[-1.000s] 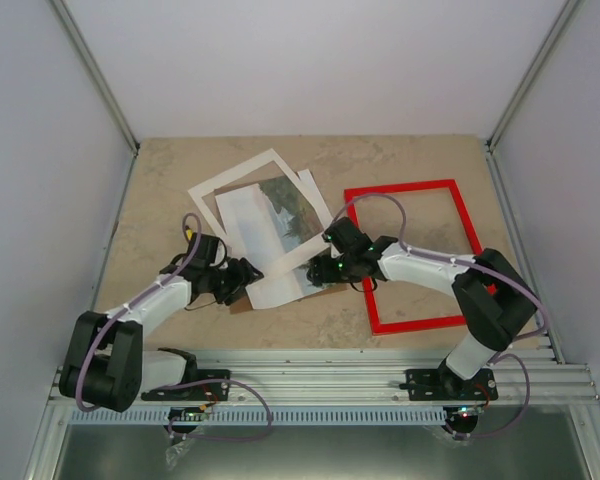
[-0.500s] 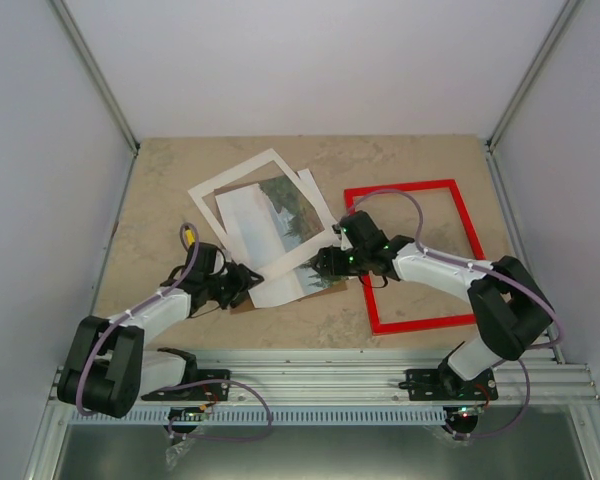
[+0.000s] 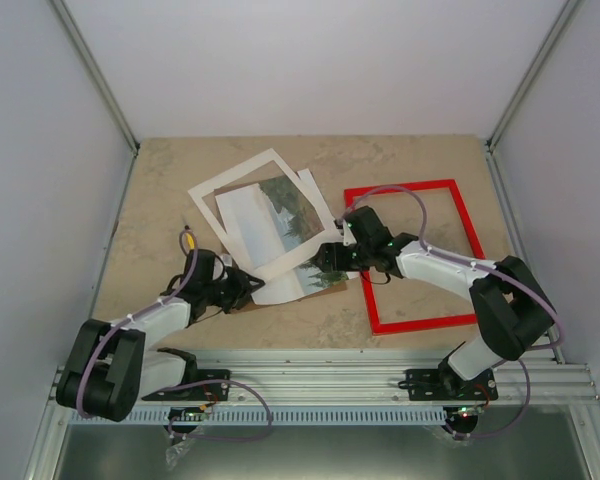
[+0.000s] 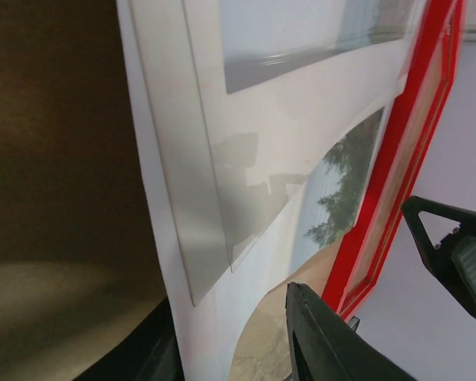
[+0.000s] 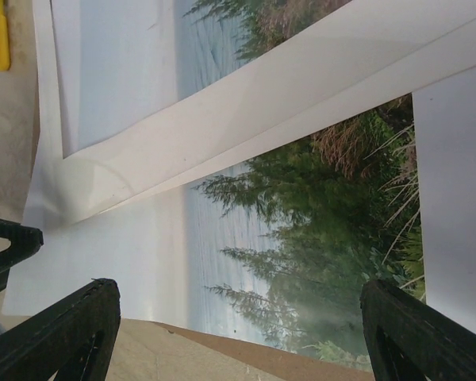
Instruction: Take the photo out of the frame
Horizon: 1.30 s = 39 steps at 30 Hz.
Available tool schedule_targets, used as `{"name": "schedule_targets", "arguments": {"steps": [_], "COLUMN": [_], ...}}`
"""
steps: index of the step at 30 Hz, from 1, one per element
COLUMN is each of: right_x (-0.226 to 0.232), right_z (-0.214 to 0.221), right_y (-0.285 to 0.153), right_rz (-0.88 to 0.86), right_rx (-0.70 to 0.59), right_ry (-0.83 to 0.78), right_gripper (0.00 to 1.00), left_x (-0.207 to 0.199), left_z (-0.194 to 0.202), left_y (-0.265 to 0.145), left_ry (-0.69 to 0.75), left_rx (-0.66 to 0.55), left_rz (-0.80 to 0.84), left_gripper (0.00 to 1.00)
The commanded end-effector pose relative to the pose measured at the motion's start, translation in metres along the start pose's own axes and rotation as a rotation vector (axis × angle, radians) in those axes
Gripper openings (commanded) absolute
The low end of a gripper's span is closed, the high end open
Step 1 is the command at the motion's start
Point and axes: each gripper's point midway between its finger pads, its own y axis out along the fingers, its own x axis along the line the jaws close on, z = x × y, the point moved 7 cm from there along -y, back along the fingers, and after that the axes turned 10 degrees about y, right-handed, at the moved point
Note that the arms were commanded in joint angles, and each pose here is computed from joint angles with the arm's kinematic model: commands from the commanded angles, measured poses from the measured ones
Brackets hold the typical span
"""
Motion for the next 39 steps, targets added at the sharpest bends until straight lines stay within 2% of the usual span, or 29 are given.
{"name": "schedule_targets", "arguments": {"steps": [1,15,22,28,31,39], "right_x": [0.002,0.000,0.003,0.004,0.004,0.006], "right_z": [-0.004,-0.001,-0.003,-0.005,-0.005,-0.008], "right_y": [-0.006,-0.013,-0.016,-0.014,-0.012,-0.009], "right_rz": [-0.037,-0.053,-0.064,-0.068,-0.068,-0.070], "right_rx": [-0.023,-0.043,-0.057,-0.055,-0.053,-0.050], "right_ry": [-0.020,-0.010,-0.010,-0.009,-0.007,-0.009], "right_gripper": [0.84,0.83,0.83,0.83,0.83,0.83], "left_x": [-0.013,-0.022,-0.026,-0.025,-0.026,-0.030], "left_z": [0.001,0.008,0.009,0.013,0.013,0.016], "left_y": [-0.005,-0.016,-0.020,-0.021,-0.022,-0.025], "left_ry": [0.043,0.077,0.095,0.098,0.106,0.123], "left_rx": [-0.017,-0.024,-0.015,-0.001,-0.003,0.020], "left_rz": [0.087,0.148,0.161,0.158,0.165,0.172], "left_gripper": [0.32,0.15,0.15,0.24,0.24,0.13]}}
